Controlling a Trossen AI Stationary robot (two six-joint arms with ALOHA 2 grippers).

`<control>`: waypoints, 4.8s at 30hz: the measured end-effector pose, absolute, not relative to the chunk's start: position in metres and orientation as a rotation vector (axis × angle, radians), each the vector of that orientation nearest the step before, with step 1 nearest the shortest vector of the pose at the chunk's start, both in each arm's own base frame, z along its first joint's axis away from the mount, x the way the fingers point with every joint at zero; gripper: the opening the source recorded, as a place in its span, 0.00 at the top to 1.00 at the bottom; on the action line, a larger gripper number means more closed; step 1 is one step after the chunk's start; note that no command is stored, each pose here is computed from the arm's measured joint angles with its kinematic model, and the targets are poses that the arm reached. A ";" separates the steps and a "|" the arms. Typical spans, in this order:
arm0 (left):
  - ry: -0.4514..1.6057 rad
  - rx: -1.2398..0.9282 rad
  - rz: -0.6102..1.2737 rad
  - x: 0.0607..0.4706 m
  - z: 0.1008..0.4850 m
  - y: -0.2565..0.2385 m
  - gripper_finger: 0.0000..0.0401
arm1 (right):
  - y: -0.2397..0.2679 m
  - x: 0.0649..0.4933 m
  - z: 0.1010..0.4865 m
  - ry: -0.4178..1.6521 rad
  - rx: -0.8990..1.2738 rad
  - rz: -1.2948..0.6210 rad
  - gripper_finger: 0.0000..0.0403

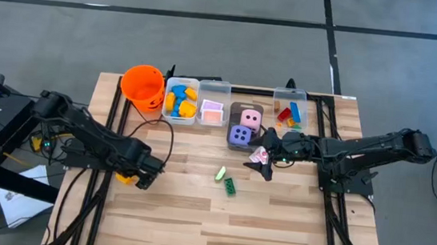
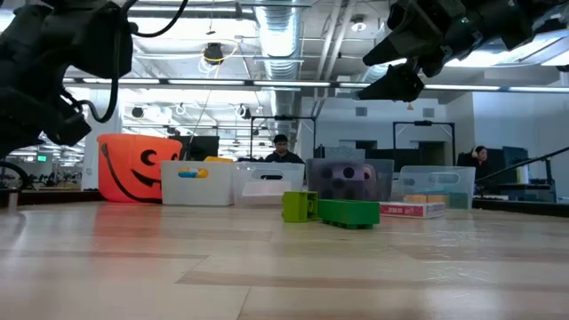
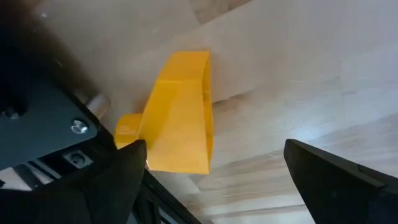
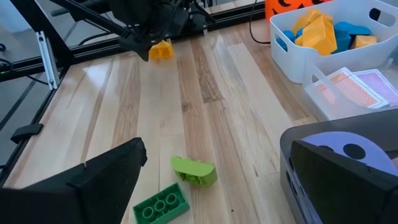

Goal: Pick & Place Toys
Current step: Put the big yellow game piece into the white bin

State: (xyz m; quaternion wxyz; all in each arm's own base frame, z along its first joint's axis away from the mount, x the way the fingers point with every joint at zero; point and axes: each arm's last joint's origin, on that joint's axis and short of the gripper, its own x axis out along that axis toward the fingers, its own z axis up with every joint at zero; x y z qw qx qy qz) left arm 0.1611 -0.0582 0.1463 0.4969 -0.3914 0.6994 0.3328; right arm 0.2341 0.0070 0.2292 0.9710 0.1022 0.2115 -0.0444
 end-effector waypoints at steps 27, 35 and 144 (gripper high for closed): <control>1.786 -1.021 0.807 0.157 0.147 -0.060 0.08 | 0.007 0.234 0.229 0.427 0.205 -0.090 0.01; 1.787 -1.043 0.838 0.156 0.147 -0.060 0.08 | 0.007 0.234 0.229 0.427 0.198 -0.089 0.01; 0.182 -0.388 1.133 0.247 0.195 0.103 0.56 | 0.005 0.234 0.229 0.421 0.168 -0.140 0.01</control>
